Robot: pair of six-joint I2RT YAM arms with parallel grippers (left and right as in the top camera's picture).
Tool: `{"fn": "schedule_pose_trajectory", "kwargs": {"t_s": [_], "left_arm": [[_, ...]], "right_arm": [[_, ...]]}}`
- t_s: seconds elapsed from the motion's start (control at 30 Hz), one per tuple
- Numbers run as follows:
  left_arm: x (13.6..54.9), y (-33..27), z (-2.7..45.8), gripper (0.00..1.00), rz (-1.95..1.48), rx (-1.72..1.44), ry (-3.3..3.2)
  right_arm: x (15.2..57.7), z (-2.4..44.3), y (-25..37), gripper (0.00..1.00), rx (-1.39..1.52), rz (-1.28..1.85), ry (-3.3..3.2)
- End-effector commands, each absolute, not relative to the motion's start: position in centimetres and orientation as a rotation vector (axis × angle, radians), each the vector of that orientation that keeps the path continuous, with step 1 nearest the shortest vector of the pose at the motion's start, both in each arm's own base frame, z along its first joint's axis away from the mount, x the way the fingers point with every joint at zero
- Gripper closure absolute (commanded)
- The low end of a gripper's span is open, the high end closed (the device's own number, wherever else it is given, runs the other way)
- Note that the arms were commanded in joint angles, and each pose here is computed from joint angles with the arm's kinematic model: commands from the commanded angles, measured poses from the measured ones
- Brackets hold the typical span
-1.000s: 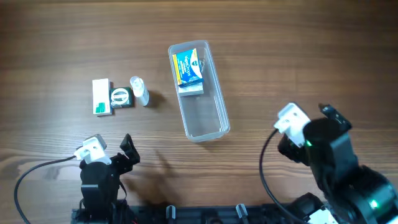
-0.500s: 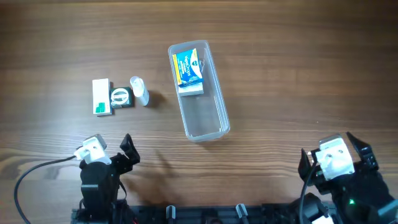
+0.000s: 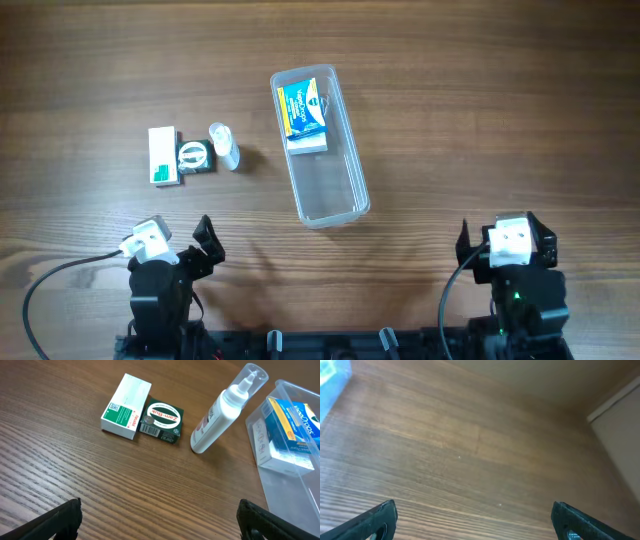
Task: Pack container
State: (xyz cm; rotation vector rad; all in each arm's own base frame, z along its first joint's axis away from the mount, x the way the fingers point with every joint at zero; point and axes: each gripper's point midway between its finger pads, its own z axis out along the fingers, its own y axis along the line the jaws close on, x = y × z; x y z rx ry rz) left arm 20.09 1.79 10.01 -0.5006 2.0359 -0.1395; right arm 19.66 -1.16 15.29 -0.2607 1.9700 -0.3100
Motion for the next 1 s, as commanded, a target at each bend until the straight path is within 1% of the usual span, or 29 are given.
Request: {"fn": "schedule_pose_trajectory", "kwargs": {"t_s": [0.0,0.1,0.3,0.97], "left_arm": [[20.1,1.7,10.0,0.0,-0.135,-0.482,2.037],[20.1,1.7,10.0,0.0,-0.135,-0.482,2.037],[20.1,1.7,10.0,0.0,-0.135,-0.482,2.037],[20.1,1.7,10.0,0.0,-0.135,-0.482,2.037]], "right_arm": [[20.2,13.0,-0.9,0.0,-0.139,-0.194,1.996],[21.3,11.8,-1.5,0.0,0.011,-0.138,1.974],[21.3,11.5,-1.7,0.0,0.113,-0.088,1.973],[21.3,11.5,-1.7,0.0,0.11,-0.089,1.973]]}}
